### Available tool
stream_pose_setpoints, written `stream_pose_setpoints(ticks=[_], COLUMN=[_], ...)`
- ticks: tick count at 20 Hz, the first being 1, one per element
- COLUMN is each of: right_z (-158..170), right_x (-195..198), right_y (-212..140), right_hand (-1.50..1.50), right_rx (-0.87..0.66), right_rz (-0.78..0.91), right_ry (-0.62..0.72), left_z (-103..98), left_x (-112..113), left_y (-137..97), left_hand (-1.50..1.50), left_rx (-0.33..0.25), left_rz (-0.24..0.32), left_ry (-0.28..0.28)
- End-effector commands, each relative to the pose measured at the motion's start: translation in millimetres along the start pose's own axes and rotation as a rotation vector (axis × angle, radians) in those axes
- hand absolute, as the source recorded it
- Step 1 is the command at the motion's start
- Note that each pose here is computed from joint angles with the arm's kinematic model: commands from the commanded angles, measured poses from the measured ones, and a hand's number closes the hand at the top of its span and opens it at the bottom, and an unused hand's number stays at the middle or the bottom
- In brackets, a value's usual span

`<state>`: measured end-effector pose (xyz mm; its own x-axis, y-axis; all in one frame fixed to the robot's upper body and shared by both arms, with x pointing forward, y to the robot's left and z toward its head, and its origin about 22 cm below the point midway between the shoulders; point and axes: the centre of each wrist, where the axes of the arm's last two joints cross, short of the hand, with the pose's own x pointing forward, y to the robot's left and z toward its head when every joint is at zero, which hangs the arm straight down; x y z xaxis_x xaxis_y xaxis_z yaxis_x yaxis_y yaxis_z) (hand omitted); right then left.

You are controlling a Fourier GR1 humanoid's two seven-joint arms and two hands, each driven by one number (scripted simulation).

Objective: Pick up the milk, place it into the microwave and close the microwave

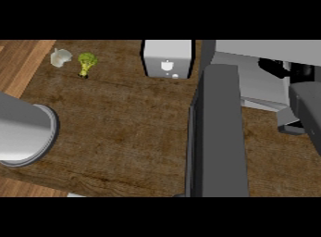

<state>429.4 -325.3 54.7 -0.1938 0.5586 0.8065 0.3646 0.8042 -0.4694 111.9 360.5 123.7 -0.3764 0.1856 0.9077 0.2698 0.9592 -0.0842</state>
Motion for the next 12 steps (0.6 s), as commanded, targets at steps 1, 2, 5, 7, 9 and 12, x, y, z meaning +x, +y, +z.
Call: stream_pose_setpoints(ticks=[1,2,5,7,9,12], right_z=[-4,-5,-7,-5,-4,-7], right_x=[1,2,3,0,2,2], right_y=[-8,-9,-12,-14,-8,-15], right_hand=[1.5,1.5,1.5,1.5,1.5,1.5], right_rx=[-0.004,-0.014,-0.029,-0.023,-0.026,-0.037], right_rz=[0.014,0.0,0.014,0.01,0.006,0.007], right_ry=[-0.005,-0.005,-0.003,-0.003,0.0,0.001], left_z=[-4,-3,-5,-4,-10,-6], left_x=[1,1,2,0,2,1], left_y=[3,3,3,6,5,4], left_hand=[-1.5,-1.5,-1.5,-1.5,-1.5,-1.5], left_rx=[-0.016,-0.008,-0.007,-0.007,-0.026,-0.026], left_rz=[-0.017,-0.026,-0.033,-0.044,-0.058,-0.053], left_ry=[0.016,0.012,0.011,0.027,0.024,0.04])
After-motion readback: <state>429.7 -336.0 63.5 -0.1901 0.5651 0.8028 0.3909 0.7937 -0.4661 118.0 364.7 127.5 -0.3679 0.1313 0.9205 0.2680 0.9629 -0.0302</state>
